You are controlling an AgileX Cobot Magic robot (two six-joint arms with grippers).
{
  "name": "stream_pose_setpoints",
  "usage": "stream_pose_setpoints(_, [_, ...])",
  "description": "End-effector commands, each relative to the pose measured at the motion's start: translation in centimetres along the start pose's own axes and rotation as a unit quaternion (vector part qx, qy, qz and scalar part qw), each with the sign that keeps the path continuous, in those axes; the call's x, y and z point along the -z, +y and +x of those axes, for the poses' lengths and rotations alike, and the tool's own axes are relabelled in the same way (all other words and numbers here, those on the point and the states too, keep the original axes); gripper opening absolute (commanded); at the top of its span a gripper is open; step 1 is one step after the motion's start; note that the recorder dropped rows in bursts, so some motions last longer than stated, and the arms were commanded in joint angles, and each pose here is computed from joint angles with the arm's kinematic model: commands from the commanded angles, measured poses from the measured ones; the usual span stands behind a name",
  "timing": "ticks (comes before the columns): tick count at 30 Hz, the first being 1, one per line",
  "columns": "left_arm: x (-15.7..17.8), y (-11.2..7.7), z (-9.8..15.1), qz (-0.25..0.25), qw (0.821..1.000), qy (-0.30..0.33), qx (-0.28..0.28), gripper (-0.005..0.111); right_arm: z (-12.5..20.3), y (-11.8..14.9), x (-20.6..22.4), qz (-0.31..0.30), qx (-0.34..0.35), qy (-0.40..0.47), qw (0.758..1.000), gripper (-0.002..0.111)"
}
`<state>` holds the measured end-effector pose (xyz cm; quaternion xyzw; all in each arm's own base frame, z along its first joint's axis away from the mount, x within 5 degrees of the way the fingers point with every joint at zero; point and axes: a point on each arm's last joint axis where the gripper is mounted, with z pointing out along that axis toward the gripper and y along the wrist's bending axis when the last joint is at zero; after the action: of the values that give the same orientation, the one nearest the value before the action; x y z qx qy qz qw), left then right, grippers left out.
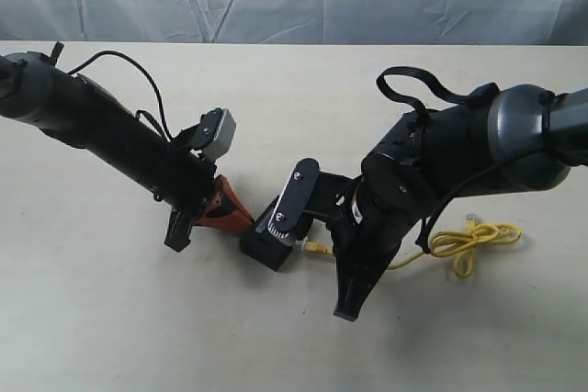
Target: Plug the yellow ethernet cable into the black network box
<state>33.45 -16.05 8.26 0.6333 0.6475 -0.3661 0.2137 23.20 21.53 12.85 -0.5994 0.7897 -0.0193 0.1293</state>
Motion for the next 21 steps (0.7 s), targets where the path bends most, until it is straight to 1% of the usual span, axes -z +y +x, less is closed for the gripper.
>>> stream_pose_setpoints(1, [-0.22, -0.21, -0.08, 0.014, 1.0, -0.006, -0.013, 0.0, -0.1, -0.01, 0.03, 0.005, 0.007, -0.008, 1.0, -0.001])
stream_pose_setpoints(6, [-0.22, -0.23, -0.16, 0.015, 1.0, -0.011, -0.011, 0.0, -0.16, -0.1, 0.03, 0.01, 0.005, -0.011, 1.0, -0.001])
stream_pose_setpoints(12, [-0.22, -0.23, -0.16, 0.015, 1.0, -0.011, -0.011, 0.0, 0.36, -0.35, 0.04, 0.024, 0.003, 0.017, 1.0, -0.001])
stream_pose_setpoints(21, [-0.22, -0.23, -0.16, 0.015, 1.0, -0.011, -0.011, 0.0, 0.17, -0.31, -0.72, 0.023, 0.004, 0.01, 1.0, -0.001])
